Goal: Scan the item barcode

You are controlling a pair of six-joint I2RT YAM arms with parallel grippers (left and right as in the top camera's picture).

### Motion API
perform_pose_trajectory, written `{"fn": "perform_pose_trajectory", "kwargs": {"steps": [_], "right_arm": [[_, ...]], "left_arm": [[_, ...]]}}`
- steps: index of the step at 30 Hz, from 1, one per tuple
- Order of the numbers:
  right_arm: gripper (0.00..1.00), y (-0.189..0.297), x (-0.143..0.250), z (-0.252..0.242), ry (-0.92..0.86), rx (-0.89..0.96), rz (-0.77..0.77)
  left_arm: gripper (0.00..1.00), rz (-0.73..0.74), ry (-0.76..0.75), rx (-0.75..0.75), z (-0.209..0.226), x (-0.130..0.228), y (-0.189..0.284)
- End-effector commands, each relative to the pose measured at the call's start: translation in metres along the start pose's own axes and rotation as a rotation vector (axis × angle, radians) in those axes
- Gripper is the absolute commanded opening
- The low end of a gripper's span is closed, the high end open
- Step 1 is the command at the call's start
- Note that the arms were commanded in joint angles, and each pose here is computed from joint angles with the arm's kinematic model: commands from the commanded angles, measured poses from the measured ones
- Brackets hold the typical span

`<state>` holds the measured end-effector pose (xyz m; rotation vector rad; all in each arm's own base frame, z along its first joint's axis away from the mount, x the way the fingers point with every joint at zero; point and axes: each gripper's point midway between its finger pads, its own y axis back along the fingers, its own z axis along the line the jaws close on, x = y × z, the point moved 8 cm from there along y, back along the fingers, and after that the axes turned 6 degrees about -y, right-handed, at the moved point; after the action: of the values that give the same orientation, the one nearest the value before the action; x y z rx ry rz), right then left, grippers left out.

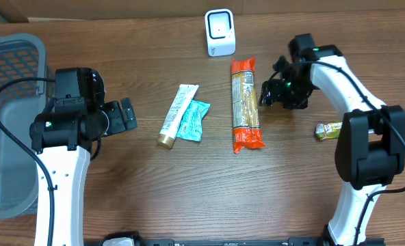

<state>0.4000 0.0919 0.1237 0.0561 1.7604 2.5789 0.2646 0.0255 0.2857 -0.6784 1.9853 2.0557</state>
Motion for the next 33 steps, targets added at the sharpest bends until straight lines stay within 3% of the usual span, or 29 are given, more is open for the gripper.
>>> {"fn": "perform_pose_trajectory", "kwargs": {"steps": [1,9,16,20,23,25,30,33], "right_arm": [[0.88,-0.003,0.006,0.019,0.059,-0.206,0.033],[0.95,-0.041,0.023,0.037,0.041,-0.308,0.074],[0.95,-0.070,0.035,0.050,-0.081,-0.251,0.097],[0.70,-0.086,0.038,0.051,-0.123,-0.198,0.112],[0.35,-0.086,0.035,0.053,-0.128,-0.233,0.110],[0.19,-0.084,0.033,0.056,-0.125,-0.272,0.109],[0.04,-0.081,0.027,0.063,-0.100,-0.358,0.095],[0.04,-0.076,0.025,0.063,-0.081,-0.394,0.091]], "left_arm": [[1.00,-0.004,-0.014,0.002,0.001,0.001,0.001],[1.00,-0.004,-0.014,0.002,0.001,0.001,0.001],[1.00,-0.004,-0.014,0.002,0.001,0.001,0.001],[1.00,-0.004,-0.014,0.002,0.001,0.001,0.001],[1.00,-0.004,-0.014,0.002,0.001,0.001,0.001],[0.99,-0.004,-0.014,0.002,0.001,0.001,0.001],[0.99,-0.004,-0.014,0.002,0.001,0.001,0.001],[1.00,-0.004,-0.014,0.002,0.001,0.001,0.001]]}}
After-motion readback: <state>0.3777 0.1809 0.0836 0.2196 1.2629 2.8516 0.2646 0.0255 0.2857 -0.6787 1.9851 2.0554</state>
